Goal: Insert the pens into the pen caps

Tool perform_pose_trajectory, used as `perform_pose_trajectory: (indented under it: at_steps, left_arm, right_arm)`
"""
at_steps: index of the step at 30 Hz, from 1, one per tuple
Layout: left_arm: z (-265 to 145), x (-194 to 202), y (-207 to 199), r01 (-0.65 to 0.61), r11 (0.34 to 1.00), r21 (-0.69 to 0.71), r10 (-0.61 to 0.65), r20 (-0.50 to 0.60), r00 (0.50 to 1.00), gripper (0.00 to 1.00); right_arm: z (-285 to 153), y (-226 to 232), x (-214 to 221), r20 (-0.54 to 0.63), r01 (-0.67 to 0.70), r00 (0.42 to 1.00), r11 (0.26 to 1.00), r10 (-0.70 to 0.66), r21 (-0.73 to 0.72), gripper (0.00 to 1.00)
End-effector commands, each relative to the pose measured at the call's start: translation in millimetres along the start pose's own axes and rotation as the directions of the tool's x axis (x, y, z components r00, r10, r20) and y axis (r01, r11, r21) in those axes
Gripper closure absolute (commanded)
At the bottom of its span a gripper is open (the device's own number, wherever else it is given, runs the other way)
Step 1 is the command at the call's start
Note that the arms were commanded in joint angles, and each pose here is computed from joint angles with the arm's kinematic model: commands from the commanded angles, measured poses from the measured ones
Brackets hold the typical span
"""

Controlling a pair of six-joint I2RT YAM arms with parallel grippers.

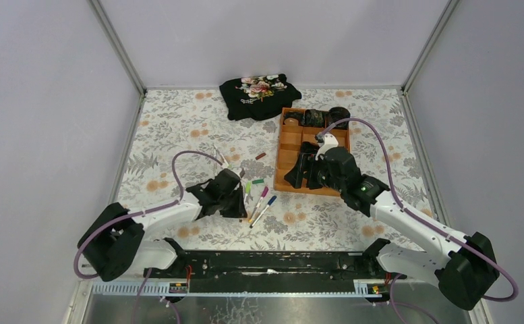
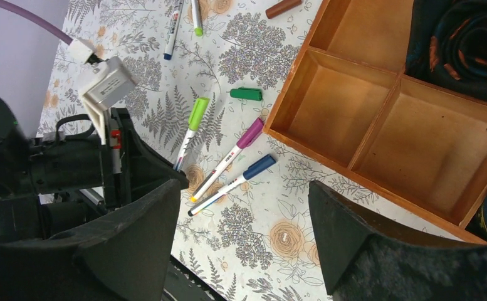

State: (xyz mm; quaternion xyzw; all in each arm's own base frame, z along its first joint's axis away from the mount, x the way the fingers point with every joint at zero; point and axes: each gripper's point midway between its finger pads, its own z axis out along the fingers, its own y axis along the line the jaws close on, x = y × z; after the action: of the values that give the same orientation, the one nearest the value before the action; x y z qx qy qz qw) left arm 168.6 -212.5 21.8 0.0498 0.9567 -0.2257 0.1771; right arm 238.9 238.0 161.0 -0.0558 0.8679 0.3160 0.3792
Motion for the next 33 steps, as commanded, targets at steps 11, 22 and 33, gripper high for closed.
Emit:
perform_pose_trajectory:
  at_steps: [11, 22, 33]
  left_arm:
    - [3.6, -29.9, -2.2, -0.027, 0.995, -0.094, 0.033, 0.069, 0.997, 0.58]
    - [-60.6, -143.8, 47.4, 0.14, 0.951, -0.276, -0.024, 0.386, 0.922, 0.5]
    - [-34.3, -198.6, 118.6, 0.236, 0.899, -0.369, -0.094, 0.364, 0.926, 0.66]
  right_arm:
    - [-5.5, 2.4, -22.0, 0.083, 0.02, 0.996, 1.0, -0.019, -0.002, 0.2]
    - [-10.9, 8.1, -43.8, 0.124, 0.078, 0.989, 0.997, -0.078, 0.011, 0.19]
    - [-1.5, 17.2, -43.1, 0.1, 0.055, 0.994, 0.998, -0.051, -0.032, 0.19]
